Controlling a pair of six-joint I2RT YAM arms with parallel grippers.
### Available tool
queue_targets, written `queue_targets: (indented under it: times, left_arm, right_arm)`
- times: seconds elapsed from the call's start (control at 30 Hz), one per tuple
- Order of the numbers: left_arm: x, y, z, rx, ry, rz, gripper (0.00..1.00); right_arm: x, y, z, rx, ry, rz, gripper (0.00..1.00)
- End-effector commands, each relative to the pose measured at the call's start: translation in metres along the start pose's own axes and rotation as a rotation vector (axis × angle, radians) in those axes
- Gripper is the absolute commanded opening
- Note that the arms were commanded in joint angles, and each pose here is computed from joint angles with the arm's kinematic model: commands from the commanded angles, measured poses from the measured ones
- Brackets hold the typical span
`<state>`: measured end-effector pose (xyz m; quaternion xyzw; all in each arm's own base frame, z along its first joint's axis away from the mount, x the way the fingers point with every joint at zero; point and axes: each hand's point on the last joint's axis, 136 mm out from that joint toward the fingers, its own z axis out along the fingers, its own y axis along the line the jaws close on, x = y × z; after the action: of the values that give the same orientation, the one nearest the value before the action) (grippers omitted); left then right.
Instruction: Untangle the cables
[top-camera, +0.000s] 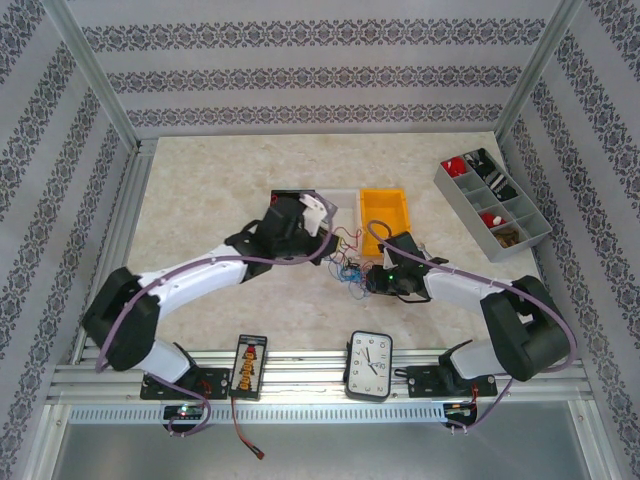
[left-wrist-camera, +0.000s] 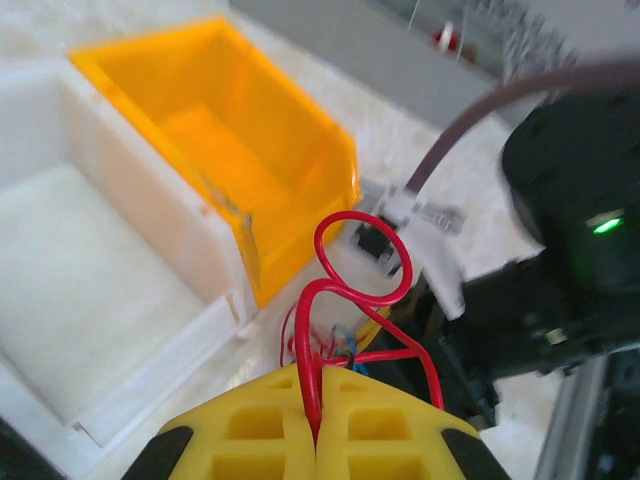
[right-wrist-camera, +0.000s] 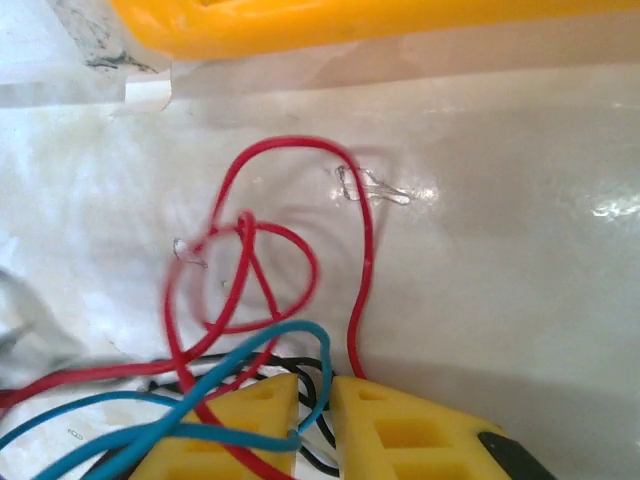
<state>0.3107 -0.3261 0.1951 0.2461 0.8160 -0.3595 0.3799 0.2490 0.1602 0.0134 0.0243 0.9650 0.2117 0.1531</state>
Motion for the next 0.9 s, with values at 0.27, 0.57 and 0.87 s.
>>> queue_targets:
  times: [0.27,0.57,0.87]
  left_arm:
    - [-0.034,0.012,-0.068,0.089,-0.183,-0.118,0.11]
    - [0.003,0.013,-0.096,0.012,-0.049,-0.035,0.08]
    - [-0.046,0.066,-0.163,-0.254,-0.451,-0.138,0.00]
  right_arm:
    - [0.004,-0.025,0.004,0.089,0.027,0.083,0.20]
    - [0.002,-0.031,0.003,0.097,0.021,0.117,0.20]
    - [0.001,-0.036,0.001,0.111,0.009,0.141,0.20]
